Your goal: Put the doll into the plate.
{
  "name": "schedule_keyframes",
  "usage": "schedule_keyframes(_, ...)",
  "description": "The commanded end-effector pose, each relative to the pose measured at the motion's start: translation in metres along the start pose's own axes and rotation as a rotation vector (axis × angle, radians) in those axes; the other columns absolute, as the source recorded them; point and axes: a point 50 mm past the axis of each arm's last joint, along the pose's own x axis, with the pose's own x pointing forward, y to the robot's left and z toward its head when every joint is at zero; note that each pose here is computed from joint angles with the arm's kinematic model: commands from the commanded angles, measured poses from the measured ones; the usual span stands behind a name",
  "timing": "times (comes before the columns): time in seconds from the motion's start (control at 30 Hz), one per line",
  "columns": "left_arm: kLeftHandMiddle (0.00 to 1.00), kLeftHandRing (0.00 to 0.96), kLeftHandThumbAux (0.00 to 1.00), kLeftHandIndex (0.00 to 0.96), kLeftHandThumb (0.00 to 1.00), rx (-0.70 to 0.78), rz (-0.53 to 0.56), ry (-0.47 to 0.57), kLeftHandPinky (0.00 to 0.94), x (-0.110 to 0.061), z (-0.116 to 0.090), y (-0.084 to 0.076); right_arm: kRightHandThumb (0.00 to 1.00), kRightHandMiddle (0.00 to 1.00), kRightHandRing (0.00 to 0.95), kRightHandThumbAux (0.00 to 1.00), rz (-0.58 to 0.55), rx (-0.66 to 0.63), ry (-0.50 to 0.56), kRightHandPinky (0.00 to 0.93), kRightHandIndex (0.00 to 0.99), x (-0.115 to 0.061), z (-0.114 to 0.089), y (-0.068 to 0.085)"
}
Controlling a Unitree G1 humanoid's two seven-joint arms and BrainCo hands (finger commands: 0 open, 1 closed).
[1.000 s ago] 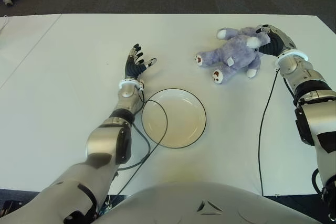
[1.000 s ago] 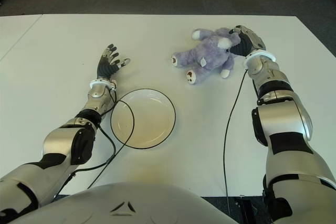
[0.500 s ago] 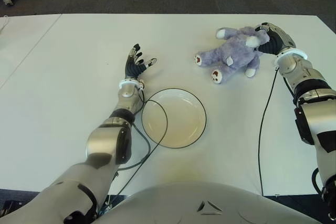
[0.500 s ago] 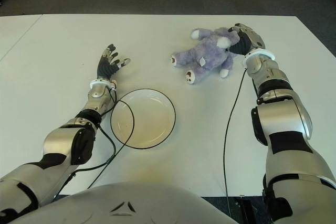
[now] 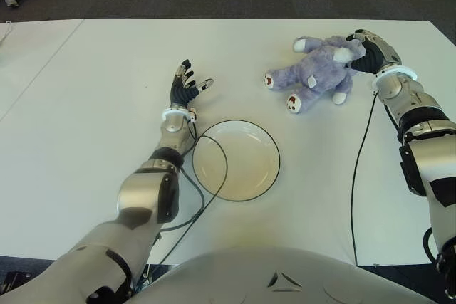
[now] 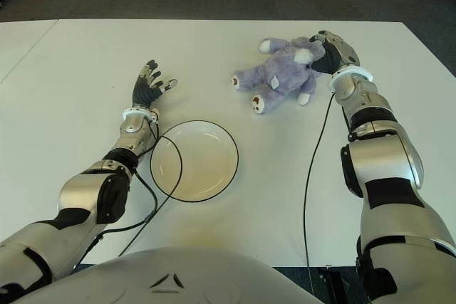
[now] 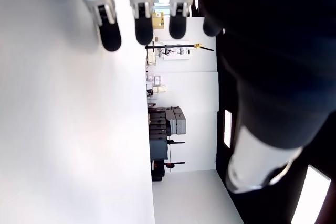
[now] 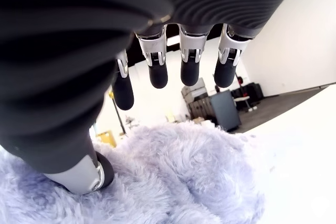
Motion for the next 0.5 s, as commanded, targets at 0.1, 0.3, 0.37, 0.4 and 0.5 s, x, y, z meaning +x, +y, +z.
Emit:
schedule_keyframes(0.1, 0.077, 0.094, 0.842, 0.054, 0.0, -0.035, -0.011, 0.313, 0.149, -0.04, -0.069, -0.007, 0.431, 0.0, 0.0, 0.727, 0.015, -0.001, -0.021, 0.003, 0.161, 0.001, 0.006, 0.005)
schedule_keyframes(0.3, 0.093, 0.108, 0.852, 0.055, 0.0, -0.028, -0.011, 0.31, 0.166, -0.039, -0.069, -0.007, 0.416, 0.0, 0.0, 0.724, -0.003, -0.005, -0.138, 0.02, 0.161, 0.002, 0.021, 0.005)
schedule_keyframes(0.37, 0.093, 0.109, 0.858, 0.055, 0.0, -0.029, -0.012, 0.308, 0.163, -0.039, -0.069, -0.007, 0.392, 0.0, 0.0, 0.713, 0.002, -0.004, -0.169, 0.021, 0.158, 0.002, 0.024, 0.006)
schedule_keyframes(0.4, 0.09, 0.107, 0.857, 0.055, 0.0, -0.029, -0.012, 0.307, 0.16, -0.039, -0.069, -0.007, 0.365, 0.0, 0.0, 0.7, 0.005, -0.003, -0.182, 0.02, 0.154, 0.002, 0.026, 0.006)
schedule_keyframes(0.5, 0.088, 0.105, 0.851, 0.053, 0.0, -0.022, -0.01, 0.306, 0.154, -0.04, -0.069, -0.007, 0.281, 0.0, 0.0, 0.661, 0.023, 0.014, -0.229, 0.018, 0.135, -0.001, 0.029, 0.007)
